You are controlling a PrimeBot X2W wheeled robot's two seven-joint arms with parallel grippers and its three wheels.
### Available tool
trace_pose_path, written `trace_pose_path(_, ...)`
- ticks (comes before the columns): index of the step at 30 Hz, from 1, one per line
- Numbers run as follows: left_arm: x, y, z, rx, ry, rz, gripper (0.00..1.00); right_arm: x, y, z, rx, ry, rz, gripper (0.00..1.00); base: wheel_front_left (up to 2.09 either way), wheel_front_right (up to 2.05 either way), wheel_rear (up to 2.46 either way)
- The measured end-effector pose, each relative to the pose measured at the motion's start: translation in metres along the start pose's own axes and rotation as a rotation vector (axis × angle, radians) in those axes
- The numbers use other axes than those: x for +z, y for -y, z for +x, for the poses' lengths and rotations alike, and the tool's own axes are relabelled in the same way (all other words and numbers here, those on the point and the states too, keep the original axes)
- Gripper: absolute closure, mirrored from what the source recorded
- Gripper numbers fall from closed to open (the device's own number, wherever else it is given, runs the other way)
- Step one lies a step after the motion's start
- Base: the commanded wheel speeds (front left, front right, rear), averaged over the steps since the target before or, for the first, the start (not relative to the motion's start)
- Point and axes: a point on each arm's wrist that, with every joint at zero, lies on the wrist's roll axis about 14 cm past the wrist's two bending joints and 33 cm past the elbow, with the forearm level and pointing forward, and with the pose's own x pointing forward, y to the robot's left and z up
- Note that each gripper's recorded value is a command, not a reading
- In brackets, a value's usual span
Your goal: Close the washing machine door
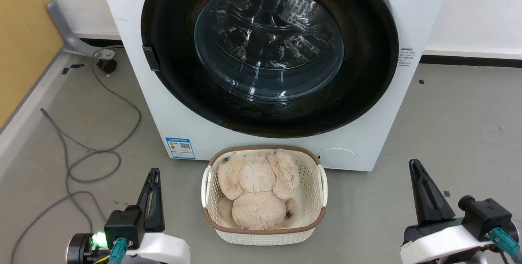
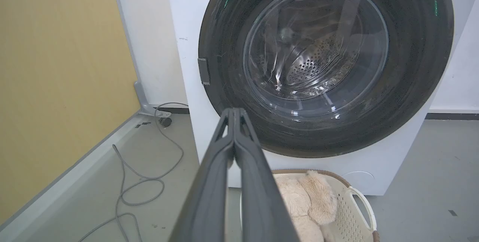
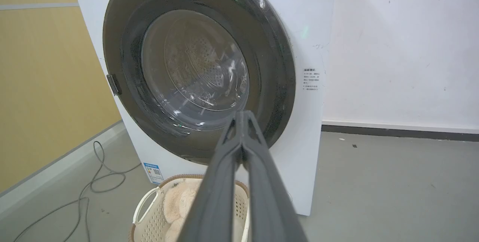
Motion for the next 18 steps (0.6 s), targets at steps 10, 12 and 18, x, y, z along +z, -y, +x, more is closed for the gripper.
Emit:
trace_pose_path(10,-0.0012,0.0005,0.0006,-0.005,-0.014,-0.002,1.0,-0.001,0.0002,0.0,0.0,-0.014,-0.01,1.0,0.0,0.0,0.0)
trace_pose_path(12,-0.0015,0.0007,0.0008,-0.006,-0.019,-0.003,1.0,-0.0009,0.0003,0.0,0.001,-0.016,-0.012,1.0,0.0,0.0,0.0)
trace_pose_path(18,-0.0017,0.0004,0.0013,-0.006,-0.026,0.0,1.0,-0.0024,0.0002,-0.0001,0.002,-0.032,-0.023,1.0,0.0,0.0,0.0)
